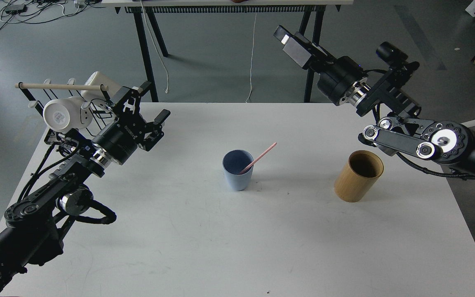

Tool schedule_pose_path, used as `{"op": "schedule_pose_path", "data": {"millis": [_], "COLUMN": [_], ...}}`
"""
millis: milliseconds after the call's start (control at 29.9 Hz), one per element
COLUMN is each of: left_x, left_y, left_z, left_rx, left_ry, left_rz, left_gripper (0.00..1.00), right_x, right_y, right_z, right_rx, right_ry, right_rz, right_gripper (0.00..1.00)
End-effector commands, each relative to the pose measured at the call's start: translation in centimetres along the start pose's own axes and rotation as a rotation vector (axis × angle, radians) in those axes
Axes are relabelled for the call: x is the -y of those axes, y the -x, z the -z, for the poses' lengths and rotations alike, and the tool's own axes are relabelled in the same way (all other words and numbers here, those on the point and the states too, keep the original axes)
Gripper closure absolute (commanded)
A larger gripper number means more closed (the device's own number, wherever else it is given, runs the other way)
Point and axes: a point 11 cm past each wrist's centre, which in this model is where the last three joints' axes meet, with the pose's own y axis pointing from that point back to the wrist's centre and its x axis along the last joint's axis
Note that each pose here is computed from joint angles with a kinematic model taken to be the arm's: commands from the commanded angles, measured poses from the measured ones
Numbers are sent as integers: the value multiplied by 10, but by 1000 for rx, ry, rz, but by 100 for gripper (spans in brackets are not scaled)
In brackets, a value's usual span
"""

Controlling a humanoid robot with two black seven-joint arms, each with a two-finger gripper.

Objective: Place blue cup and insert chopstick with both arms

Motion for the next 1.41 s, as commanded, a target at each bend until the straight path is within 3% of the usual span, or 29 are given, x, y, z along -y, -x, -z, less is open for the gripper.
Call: {"op": "schedule_pose_path", "data": {"millis": [0,167,502,1004,1372], "left_x": [-1,-5,-18,-24,-27], "left_y": [-5,-17,-41,-46,-47], "left_z": [-6,-19,-41,-40,-36], "left_rx": [-13,5,31,-4,-9], "left_ry": [20,41,67,74,69], "left_rz": [-16,-42,-95,-122,-127], "left_gripper": [8,8,8,7,6], "right_x": [-24,-59,-89,-82,-88], "right_y": [-28,-40,-9,-29,-2], "right_z": [-6,-17,-31,-35,-44], "right_rx": [183,459,1052,1127,1231], "right_ry": [86,197,102,42,61], "right_rz": [-94,-174,259,204,179], "right_gripper": [17,13,3,2,2]}}
